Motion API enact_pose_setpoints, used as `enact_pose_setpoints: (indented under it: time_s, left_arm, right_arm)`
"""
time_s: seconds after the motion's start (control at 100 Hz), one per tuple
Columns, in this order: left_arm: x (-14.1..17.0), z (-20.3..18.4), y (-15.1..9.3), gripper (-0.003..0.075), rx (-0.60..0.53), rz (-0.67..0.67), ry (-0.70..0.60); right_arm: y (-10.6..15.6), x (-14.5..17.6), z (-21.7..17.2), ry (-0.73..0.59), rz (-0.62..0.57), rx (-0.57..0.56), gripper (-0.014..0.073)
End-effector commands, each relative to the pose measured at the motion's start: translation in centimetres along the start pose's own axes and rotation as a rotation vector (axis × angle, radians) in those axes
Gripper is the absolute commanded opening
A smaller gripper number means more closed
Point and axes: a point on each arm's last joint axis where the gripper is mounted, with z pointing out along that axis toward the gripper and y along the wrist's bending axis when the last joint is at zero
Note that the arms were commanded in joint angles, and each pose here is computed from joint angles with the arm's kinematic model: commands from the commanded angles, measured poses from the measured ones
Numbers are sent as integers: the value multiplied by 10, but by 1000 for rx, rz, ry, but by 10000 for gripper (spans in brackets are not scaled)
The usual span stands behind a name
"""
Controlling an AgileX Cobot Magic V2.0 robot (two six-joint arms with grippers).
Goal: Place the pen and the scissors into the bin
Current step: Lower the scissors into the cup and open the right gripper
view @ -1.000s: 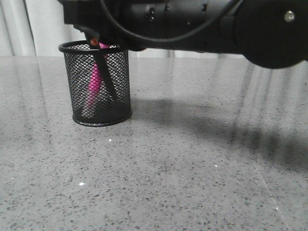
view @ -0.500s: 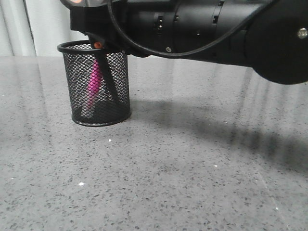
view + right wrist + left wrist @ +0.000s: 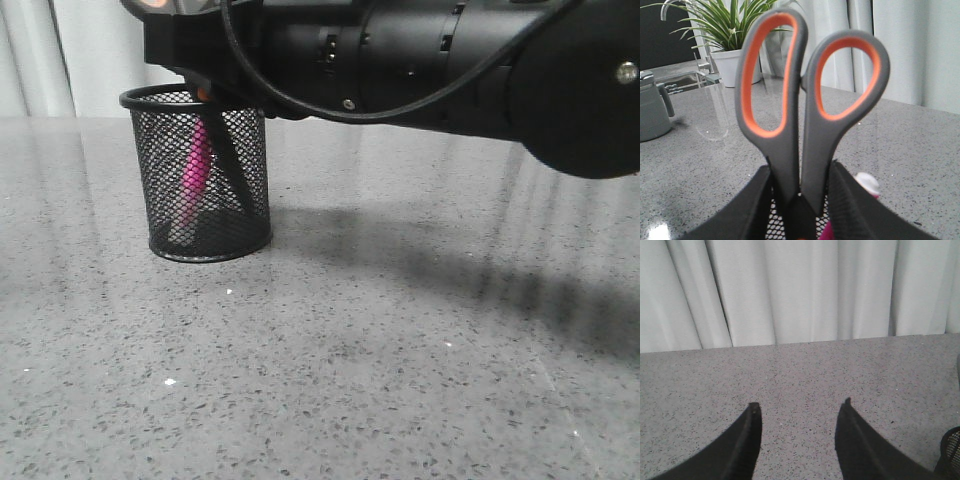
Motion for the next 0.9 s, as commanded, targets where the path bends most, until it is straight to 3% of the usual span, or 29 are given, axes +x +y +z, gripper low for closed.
enact_pose_setpoints:
  time_s: [0.0, 0.21, 0.38, 0.65, 0.83, 0.89]
  left_arm:
    - [-16, -4, 2, 310, -21, -19, -103]
    - [-16, -4, 2, 310, -21, -19, -103]
    - [-16, -4, 2, 310, -21, -19, -101]
    - [-16, -4, 2, 310, -21, -19, -101]
    - [-16, -4, 2, 308, -21, -19, -101]
    - [-16, -4, 2, 274, -21, -19, -101]
  right_arm:
    - [4, -26, -1, -148, -14, -32, 281]
    - [6, -30, -4, -197, -14, -44, 281]
    - [7, -38, -15, -360, 2, -61, 279]
    - [-26, -56, -58, -422, 75, 193, 261]
    - [-48, -80, -102, -488, 56, 334, 89]
    - [-54, -90, -115, -486, 46, 376, 18]
